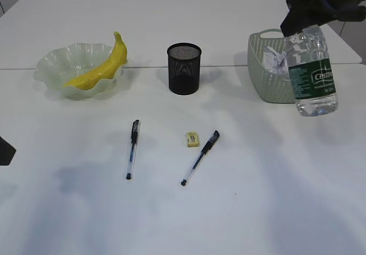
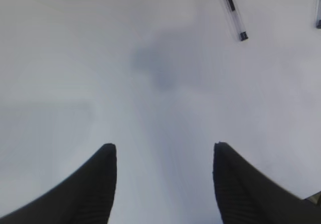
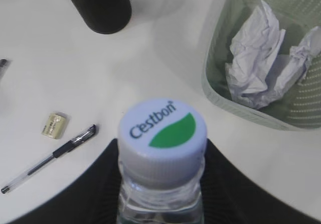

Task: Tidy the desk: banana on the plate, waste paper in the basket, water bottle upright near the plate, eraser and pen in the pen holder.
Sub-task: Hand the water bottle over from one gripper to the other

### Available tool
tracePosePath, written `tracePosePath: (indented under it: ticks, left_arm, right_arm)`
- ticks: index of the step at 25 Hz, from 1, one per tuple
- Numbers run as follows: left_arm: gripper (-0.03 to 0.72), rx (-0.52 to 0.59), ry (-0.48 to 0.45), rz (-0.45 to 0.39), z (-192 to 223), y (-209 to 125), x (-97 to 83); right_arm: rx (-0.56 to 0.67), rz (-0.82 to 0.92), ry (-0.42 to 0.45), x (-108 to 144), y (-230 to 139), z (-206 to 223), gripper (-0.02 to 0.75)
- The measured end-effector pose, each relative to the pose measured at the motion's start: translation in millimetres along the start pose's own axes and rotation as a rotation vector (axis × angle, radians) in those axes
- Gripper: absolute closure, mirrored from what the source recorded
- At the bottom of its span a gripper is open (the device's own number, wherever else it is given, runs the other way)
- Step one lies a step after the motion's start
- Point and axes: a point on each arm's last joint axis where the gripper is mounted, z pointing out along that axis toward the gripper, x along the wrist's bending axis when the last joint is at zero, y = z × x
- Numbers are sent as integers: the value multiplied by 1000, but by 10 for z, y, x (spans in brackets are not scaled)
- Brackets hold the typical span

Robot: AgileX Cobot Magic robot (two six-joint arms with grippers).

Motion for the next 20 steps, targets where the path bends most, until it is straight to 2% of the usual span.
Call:
tracePosePath:
  ticks: [11, 20]
  left_arm:
    - [253, -128, -118, 80, -12, 109, -112]
    - [253, -244, -232, 139, -43, 196, -223]
  right_arm:
    - [-138, -119, 161, 198, 100, -216, 426]
    - [-279, -233, 399, 417, 185, -305, 426]
